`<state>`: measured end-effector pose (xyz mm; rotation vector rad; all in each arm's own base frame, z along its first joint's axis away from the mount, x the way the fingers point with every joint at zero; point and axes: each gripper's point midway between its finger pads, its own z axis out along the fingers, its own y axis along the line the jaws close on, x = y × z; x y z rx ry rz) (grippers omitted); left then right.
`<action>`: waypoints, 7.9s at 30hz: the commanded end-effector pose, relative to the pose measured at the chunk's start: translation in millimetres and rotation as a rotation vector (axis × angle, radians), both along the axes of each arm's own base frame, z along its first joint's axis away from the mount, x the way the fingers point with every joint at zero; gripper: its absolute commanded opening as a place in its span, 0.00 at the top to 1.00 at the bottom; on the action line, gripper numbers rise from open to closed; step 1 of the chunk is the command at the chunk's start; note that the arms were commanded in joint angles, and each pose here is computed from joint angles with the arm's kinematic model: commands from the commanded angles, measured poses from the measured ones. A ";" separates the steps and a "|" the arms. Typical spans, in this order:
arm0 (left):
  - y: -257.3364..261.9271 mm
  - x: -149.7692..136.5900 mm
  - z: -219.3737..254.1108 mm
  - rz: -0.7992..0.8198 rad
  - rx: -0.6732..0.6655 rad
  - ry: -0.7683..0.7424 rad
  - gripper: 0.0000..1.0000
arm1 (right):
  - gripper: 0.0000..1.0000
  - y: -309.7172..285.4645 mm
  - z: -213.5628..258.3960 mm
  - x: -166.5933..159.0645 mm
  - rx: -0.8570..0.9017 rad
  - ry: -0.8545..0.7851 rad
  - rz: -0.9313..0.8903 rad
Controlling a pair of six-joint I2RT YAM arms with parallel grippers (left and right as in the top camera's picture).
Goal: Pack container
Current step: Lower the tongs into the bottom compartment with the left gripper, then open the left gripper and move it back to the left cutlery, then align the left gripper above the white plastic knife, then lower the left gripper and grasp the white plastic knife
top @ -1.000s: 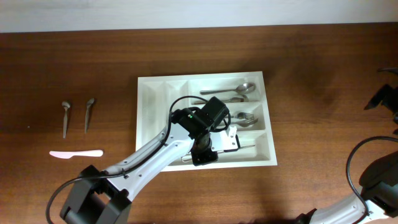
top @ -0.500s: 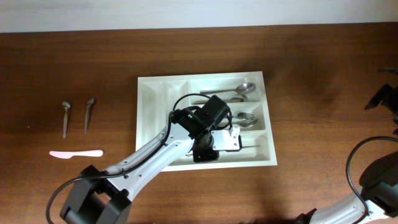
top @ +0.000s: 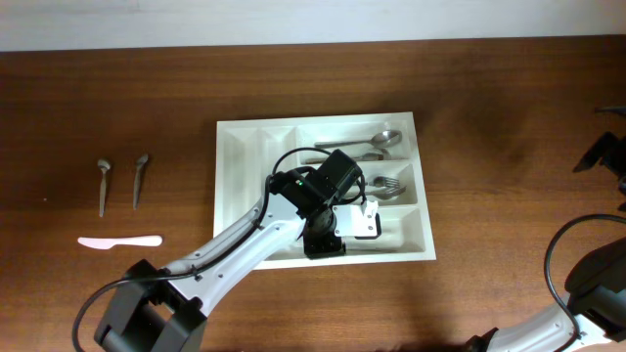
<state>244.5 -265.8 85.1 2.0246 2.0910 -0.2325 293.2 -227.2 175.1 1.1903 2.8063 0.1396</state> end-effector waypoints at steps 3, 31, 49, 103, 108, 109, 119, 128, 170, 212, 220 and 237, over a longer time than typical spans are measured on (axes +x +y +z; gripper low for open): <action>-7.1 3.0 16.8 -0.014 -0.047 -0.029 0.13 | 0.01 2.1 -2.4 2.1 0.007 0.000 0.013; 176.8 136.5 131.5 1.871 -0.178 -0.418 0.01 | 0.01 2.1 -2.4 2.1 0.007 0.000 0.013; 327.4 58.3 91.1 2.812 0.002 0.060 0.01 | 0.01 2.1 -2.4 2.1 0.007 0.000 0.013; 404.9 -3.4 -50.6 3.111 0.045 0.186 0.01 | 0.01 2.1 -2.4 2.1 0.007 0.000 0.013; 409.0 4.3 -50.4 3.095 0.003 0.157 0.01 | 0.01 2.1 -2.4 2.1 0.007 0.000 0.013; 409.6 5.3 -50.4 3.095 -0.004 0.153 0.01 | 0.01 2.1 -2.4 2.1 0.007 0.000 0.013; 406.2 -2.3 -51.4 3.215 -0.018 0.227 0.01 | 0.01 2.1 -2.4 2.1 0.007 0.000 0.013; 422.2 -3.5 -44.8 3.264 -0.050 0.211 0.01 | 0.01 2.1 -2.4 2.1 0.007 0.000 0.013; 437.1 9.2 -75.6 3.239 0.054 0.184 0.01 | 0.01 2.1 -2.4 2.1 0.007 0.000 0.013; 428.3 22.2 -95.1 3.103 -0.015 0.277 0.01 | 0.01 2.1 -2.4 2.1 0.007 0.000 0.013; 424.5 20.8 -96.0 3.134 -0.022 0.307 0.01 | 0.01 2.1 -2.4 2.1 0.007 0.000 0.013; 422.5 19.7 -96.1 3.132 -0.016 0.323 0.08 | 0.01 2.1 -2.4 2.1 0.007 0.000 0.013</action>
